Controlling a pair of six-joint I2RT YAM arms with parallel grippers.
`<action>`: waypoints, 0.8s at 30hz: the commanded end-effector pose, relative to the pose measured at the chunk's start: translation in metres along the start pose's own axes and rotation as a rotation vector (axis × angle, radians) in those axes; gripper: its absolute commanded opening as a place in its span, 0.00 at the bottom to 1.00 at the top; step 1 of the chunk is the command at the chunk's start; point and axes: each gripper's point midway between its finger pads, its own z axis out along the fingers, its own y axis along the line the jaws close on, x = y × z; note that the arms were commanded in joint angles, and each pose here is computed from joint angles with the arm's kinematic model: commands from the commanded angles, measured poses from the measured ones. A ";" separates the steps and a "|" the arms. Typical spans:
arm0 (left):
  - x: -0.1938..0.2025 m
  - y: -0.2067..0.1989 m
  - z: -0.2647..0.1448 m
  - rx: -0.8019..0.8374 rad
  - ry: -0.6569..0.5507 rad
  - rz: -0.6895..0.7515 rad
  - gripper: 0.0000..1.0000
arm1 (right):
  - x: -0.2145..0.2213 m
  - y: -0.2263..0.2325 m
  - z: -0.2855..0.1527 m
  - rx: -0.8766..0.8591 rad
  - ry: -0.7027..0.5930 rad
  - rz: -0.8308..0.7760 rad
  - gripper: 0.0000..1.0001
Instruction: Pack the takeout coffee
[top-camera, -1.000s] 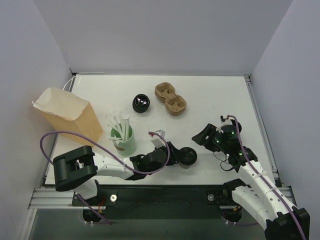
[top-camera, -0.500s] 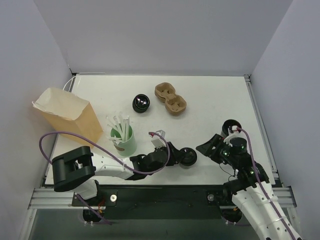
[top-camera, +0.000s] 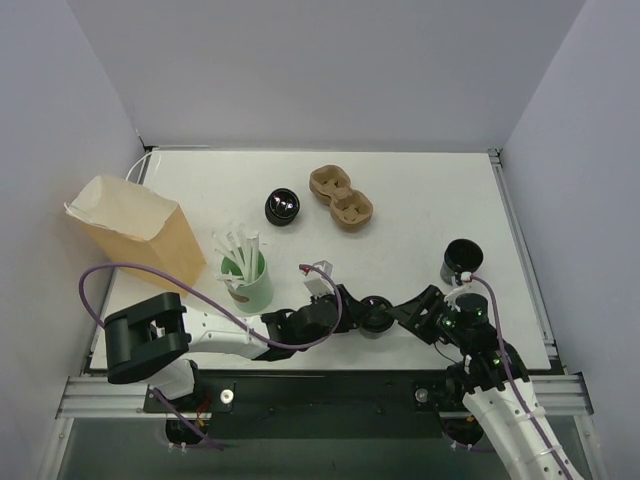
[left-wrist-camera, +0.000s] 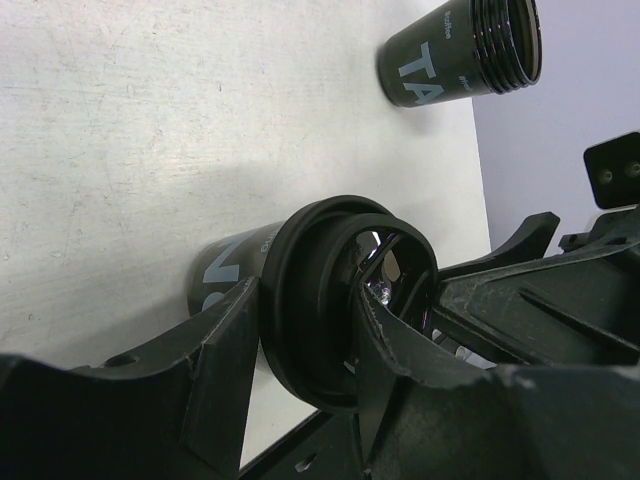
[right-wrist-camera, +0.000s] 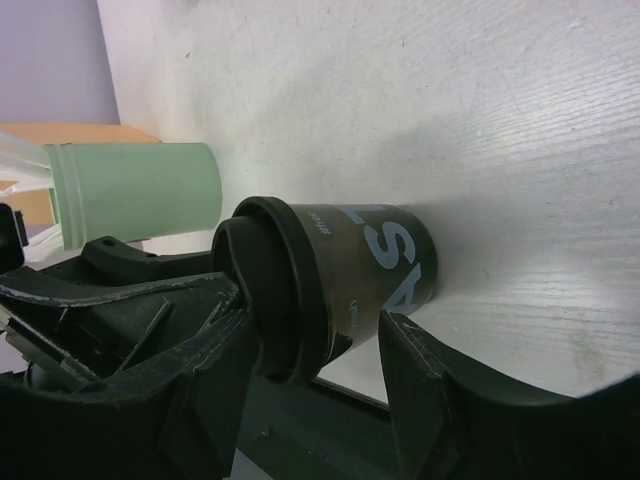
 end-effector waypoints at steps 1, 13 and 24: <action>0.050 0.118 -0.026 -0.349 0.209 0.254 0.29 | 0.005 0.014 0.000 -0.092 0.011 0.048 0.52; 0.045 0.118 -0.027 -0.368 0.189 0.257 0.28 | 0.008 0.017 0.001 -0.095 0.038 0.035 0.50; 0.034 0.116 -0.031 -0.384 0.156 0.266 0.28 | 0.021 0.012 0.004 -0.060 0.099 -0.014 0.41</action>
